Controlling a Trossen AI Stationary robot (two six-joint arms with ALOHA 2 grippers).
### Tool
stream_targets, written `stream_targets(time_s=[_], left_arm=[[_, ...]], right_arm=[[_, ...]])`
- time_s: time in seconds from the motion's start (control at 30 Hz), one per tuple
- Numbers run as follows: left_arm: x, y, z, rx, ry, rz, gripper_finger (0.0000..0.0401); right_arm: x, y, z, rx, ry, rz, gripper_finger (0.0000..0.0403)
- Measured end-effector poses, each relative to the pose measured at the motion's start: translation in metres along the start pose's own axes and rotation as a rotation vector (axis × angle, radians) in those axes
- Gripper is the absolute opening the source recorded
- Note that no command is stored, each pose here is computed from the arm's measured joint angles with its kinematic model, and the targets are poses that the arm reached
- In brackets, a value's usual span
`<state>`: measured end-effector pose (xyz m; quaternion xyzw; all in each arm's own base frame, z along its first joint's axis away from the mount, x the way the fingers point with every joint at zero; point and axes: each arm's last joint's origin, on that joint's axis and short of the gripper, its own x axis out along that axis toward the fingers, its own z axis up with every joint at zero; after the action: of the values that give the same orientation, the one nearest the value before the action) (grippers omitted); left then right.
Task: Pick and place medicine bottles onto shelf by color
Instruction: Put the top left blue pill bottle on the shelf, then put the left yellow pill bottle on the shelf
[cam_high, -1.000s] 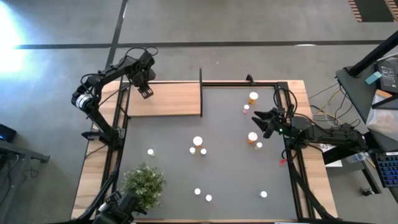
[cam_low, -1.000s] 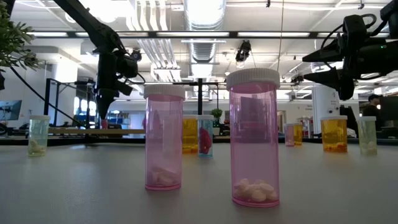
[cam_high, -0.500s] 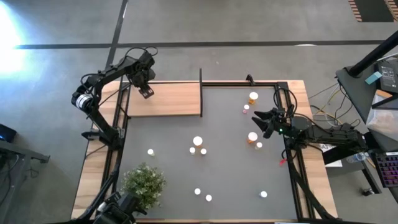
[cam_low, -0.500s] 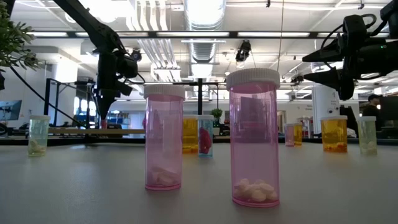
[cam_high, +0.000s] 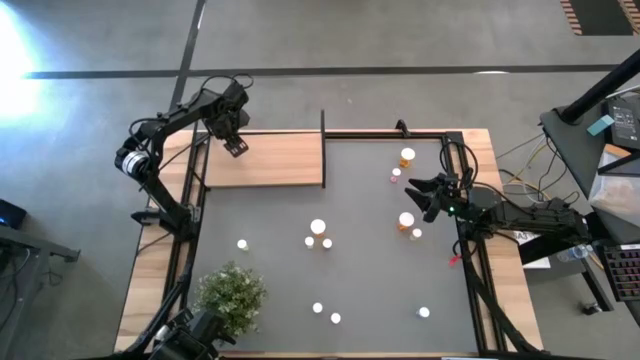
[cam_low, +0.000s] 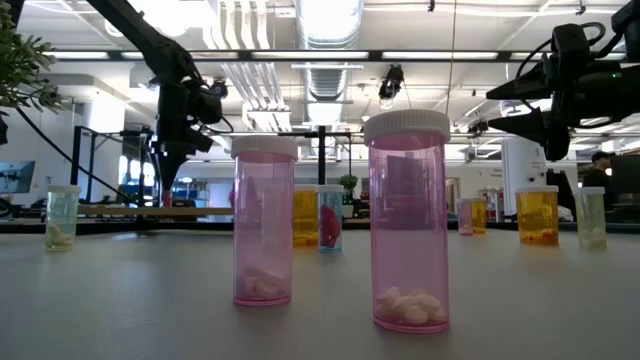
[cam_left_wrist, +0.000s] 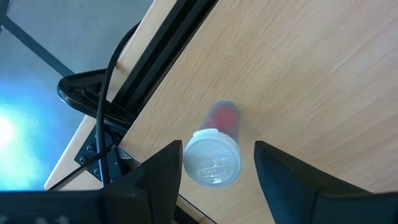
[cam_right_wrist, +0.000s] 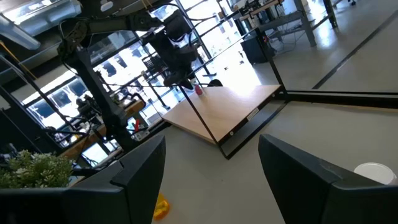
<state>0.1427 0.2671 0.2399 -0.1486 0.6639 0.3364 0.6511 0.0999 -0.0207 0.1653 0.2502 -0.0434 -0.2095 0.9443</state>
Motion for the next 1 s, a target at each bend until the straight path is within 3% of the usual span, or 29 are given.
stream_targets(time_s=[0.67,0.9,1.0], left_arm=[[-0.028,0.001,0.013,-0.01,-0.073,0.002,0.0183],[-0.053,-0.008,0.022,0.017,-0.128,-0.018,0.0183],[-0.067,-0.014,0.026,-0.027,-0.141,-0.029,0.0183]], right_arm=[[0.0,0.0,0.0,0.0,0.0,0.0,0.0247],[0.0,0.0,0.0,0.0,0.0,0.0,0.0247],[0.0,0.0,0.0,0.0,0.0,0.0,0.0247]])
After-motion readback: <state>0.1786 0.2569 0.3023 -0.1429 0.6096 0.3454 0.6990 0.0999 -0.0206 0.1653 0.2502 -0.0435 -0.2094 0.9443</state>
